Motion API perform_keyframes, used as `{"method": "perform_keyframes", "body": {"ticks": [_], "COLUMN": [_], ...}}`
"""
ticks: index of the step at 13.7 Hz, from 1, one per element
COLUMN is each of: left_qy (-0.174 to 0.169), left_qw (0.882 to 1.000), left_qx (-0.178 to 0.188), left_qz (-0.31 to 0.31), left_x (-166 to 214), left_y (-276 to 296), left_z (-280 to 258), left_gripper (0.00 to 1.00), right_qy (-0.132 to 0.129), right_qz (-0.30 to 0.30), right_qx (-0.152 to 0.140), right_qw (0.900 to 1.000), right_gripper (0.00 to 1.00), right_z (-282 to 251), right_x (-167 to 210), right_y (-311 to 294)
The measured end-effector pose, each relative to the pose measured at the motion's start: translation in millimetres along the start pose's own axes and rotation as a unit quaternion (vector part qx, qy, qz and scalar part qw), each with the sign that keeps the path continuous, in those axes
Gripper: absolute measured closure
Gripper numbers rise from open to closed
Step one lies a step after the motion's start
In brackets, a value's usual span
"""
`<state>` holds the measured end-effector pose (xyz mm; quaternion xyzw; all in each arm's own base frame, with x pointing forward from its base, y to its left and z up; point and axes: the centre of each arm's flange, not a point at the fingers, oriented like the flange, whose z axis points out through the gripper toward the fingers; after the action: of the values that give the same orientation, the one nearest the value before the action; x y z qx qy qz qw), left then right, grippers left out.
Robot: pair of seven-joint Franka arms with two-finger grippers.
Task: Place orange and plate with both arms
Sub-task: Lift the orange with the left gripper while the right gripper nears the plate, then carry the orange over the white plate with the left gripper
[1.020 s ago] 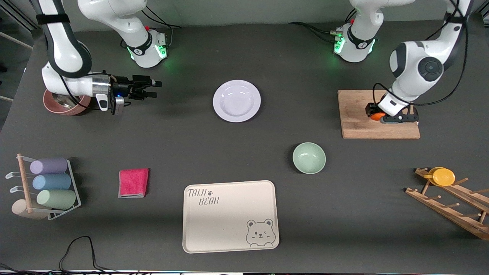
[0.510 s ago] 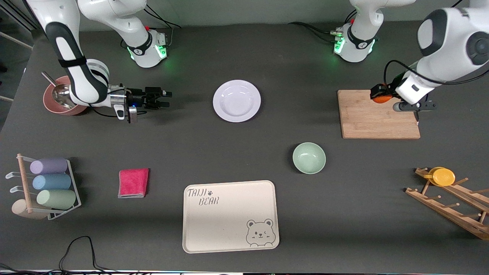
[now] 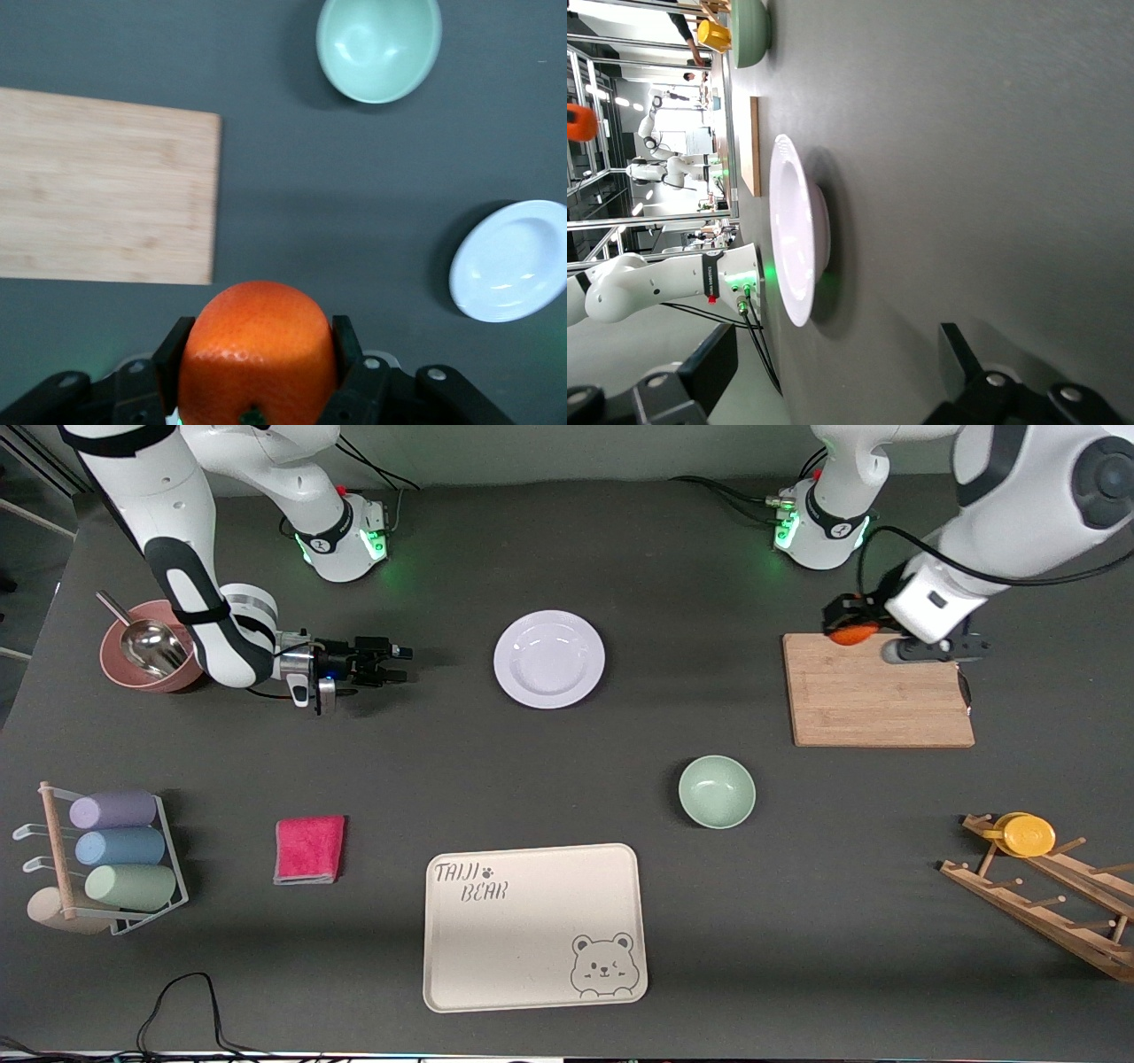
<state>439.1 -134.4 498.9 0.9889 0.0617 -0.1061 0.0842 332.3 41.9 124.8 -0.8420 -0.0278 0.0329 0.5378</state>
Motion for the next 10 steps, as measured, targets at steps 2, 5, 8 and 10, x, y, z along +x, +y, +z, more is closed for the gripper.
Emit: {"method": "perform_keyframes", "body": {"ticks": [2,5,8,10], "left_qy": [0.0,0.014,0.035,0.046], "left_qw": [1.0,0.999,0.996,0.993], "left_qx": [-0.004,-0.007,-0.011,-0.021], "left_qz": [-0.017,-0.052,-0.086,-0.106], "left_x": [-15,-33,-55,-72], "left_y": [40,91,150,191], "left_z": [2,15,42,69], "left_gripper": [0.33,0.33,0.33,0.33], "right_qy": [-0.001,-0.004,-0.005,-0.005], "right_qz": [0.006,0.007,0.007,0.006], "right_qx": [-0.001,-0.003,-0.004,-0.004], "right_qw": [1.0,1.0,1.0,1.0], "right_gripper": [0.0,0.01,0.16,0.32], "right_z": [4,6,6,6], "right_x": [-1,1,2,3], "right_y": [6,9,10,10]}}
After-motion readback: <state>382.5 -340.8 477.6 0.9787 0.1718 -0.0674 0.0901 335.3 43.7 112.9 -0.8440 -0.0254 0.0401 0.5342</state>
